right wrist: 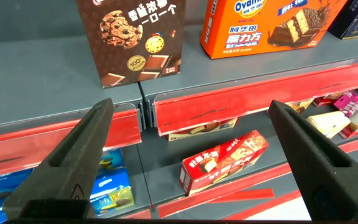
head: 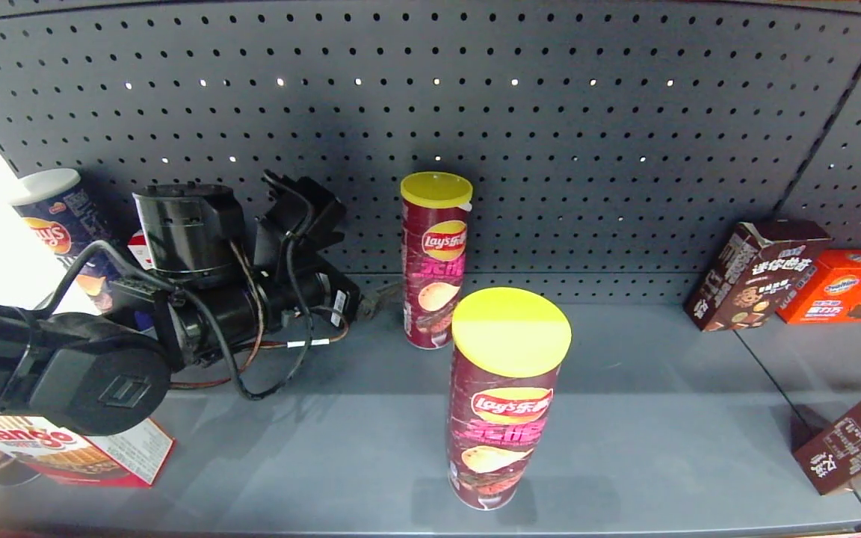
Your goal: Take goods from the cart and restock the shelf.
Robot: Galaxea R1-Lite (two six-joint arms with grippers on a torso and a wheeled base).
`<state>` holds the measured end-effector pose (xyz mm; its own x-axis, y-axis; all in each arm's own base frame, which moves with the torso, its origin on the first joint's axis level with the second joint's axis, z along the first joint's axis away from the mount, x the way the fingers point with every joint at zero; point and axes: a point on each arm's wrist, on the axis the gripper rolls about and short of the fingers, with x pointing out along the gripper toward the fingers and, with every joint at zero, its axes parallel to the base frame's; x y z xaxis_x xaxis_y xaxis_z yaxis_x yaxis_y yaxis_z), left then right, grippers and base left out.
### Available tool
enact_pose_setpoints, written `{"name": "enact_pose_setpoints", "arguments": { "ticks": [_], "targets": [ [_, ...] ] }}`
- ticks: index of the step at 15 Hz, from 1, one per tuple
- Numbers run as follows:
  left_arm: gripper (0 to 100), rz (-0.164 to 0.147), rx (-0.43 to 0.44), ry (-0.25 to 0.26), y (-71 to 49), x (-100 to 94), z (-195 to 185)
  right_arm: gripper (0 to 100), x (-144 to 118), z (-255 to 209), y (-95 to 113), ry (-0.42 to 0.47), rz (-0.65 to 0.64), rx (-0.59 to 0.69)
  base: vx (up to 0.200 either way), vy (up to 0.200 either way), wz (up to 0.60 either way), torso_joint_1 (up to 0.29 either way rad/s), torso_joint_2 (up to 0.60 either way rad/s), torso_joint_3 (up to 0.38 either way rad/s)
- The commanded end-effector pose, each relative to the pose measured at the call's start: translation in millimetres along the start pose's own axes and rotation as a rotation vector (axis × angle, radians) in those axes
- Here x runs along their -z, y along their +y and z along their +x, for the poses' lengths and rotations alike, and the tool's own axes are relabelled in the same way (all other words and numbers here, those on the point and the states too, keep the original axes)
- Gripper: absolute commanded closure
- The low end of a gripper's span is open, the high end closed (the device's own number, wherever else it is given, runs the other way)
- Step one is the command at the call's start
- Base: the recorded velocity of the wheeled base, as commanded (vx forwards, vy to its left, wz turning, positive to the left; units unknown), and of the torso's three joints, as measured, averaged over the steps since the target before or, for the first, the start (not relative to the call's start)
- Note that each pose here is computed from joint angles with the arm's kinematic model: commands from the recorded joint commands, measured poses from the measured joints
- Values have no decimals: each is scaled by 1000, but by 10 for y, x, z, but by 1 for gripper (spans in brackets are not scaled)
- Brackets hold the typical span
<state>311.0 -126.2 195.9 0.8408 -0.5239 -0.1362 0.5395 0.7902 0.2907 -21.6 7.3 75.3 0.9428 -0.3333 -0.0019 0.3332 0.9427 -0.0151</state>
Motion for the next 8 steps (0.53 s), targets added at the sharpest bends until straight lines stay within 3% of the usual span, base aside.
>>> {"name": "enact_pose_setpoints", "arguments": {
  "ticks": [1,8],
  "targets": [
    [0,-6,-14,7,-9,36,-38,0,1,0,0,1,0,1,0,0,0,0,0,0],
    [0,-6,-94,24,16,48,-65,0,0,0,0,0,0,1,0,0,0,0,0,0]
  ]
}}
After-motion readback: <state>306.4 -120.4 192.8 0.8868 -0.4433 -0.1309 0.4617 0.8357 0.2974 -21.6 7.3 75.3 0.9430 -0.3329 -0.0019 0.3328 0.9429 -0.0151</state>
